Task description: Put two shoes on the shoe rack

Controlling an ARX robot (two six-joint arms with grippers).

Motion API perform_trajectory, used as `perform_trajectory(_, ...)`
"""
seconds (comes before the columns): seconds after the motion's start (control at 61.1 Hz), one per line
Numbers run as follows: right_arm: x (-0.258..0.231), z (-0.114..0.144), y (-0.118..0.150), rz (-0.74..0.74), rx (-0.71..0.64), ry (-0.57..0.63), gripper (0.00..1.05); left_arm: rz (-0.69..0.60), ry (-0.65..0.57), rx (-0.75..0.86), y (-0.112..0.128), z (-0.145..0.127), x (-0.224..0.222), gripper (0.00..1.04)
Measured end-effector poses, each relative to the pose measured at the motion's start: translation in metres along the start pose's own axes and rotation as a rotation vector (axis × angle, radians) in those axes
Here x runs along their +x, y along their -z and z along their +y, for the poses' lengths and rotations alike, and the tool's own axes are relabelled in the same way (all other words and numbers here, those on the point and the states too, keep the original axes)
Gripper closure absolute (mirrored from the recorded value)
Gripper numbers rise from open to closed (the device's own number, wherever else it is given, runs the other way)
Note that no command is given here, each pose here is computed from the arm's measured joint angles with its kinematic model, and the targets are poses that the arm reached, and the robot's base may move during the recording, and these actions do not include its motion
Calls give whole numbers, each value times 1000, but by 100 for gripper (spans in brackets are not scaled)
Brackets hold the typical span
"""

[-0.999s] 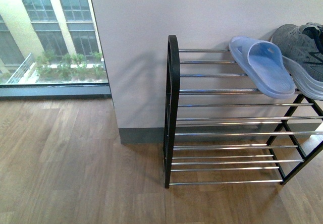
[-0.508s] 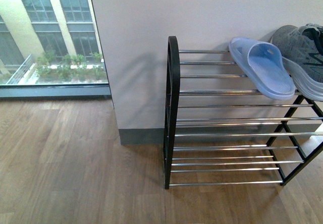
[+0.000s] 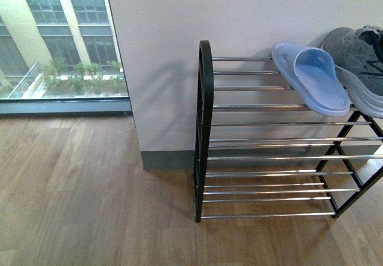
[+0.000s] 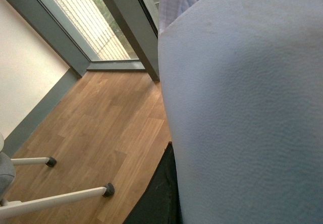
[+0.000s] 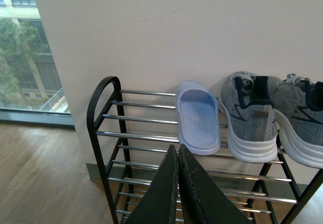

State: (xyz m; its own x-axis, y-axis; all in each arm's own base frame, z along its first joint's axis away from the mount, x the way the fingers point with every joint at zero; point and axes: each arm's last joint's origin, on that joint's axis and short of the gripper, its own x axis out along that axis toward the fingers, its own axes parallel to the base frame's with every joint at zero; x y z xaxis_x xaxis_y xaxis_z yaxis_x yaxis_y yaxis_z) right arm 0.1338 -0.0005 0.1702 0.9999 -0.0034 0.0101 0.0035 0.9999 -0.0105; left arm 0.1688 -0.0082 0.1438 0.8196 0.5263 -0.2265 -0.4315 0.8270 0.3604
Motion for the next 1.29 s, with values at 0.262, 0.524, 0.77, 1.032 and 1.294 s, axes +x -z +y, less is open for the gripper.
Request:
perform_trajectory(0.262,-9,0,-3,-9,0,0,103,0,0,0,0,0,0,103)
perform_trajectory(0.524,-17,0,-3,-11,0,0,103,0,0,0,0,0,0,103)
perform_trajectory(0.77,-22,0,-3,-12,0,0,103,0,0,0,0,0,0,103)
perform_trajectory(1.032,-28,0,-2,-1,0,1,103,0,0,0,0,0,0,103)
perform_trajectory(1.294,-37,0,0,-3,0,0,103,0,1,1,0,0,0,103)
